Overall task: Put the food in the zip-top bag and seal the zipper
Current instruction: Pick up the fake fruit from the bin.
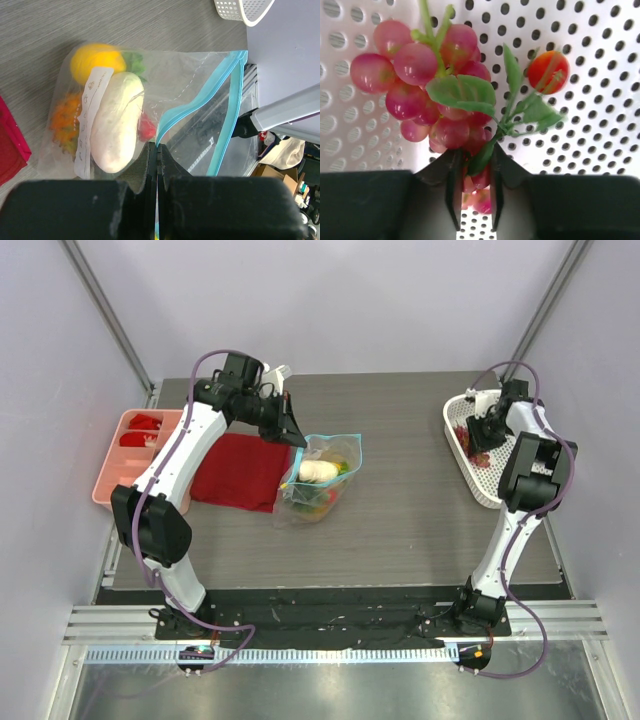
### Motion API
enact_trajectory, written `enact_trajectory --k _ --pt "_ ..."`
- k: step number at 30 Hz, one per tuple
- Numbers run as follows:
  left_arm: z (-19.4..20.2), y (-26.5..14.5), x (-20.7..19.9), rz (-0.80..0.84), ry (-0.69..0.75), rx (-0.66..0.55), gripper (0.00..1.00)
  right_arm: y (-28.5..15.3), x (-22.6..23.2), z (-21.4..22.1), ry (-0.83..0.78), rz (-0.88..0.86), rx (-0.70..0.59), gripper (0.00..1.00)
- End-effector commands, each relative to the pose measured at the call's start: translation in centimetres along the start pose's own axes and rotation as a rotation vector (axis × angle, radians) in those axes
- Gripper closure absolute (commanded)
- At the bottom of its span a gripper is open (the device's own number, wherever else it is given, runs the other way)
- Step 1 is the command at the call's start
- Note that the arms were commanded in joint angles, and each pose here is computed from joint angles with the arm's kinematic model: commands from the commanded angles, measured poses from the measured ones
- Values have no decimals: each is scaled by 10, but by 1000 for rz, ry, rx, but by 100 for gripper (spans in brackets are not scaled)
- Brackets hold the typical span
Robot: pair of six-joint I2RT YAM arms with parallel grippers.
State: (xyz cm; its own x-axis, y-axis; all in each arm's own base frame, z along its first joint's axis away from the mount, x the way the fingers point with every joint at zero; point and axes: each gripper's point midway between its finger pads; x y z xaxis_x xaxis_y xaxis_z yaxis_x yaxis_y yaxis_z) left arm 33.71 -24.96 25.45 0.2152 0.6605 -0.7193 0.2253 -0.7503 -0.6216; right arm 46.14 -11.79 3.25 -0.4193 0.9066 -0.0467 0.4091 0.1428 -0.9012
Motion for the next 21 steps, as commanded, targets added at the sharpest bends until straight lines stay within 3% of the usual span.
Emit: enact_trajectory --k 1,2,3,11,21 --pt "-6 -10 -7 9 41 -34 98 -30 -25 -7 -32 82 -48 85" --pt "-5 -10 -7 9 42 -33 98 -43 -35 -8 -31 103 -63 96" --pt "-5 -10 -7 7 41 -32 98 -51 -37 -8 -32 104 -64 99" --pt "-5 -10 -5 -1 62 -28 98 -131 -54 -37 -51 116 -230 99" --pt "-4 -8 0 -12 58 -29 99 -230 -7 -97 -157 39 -479 99"
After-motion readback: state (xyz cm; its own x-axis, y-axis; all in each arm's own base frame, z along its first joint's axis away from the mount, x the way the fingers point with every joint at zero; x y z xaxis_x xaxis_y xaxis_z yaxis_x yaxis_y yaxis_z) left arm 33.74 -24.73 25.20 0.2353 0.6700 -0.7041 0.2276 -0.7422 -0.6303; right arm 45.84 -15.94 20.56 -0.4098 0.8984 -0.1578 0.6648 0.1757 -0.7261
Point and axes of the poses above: each gripper's point midway between its finger pads, its own y axis out along the fingers, its own x axis along the line the jaws close on, z = x × y, and after that the axes turned 7 degrees about -y, right-handed
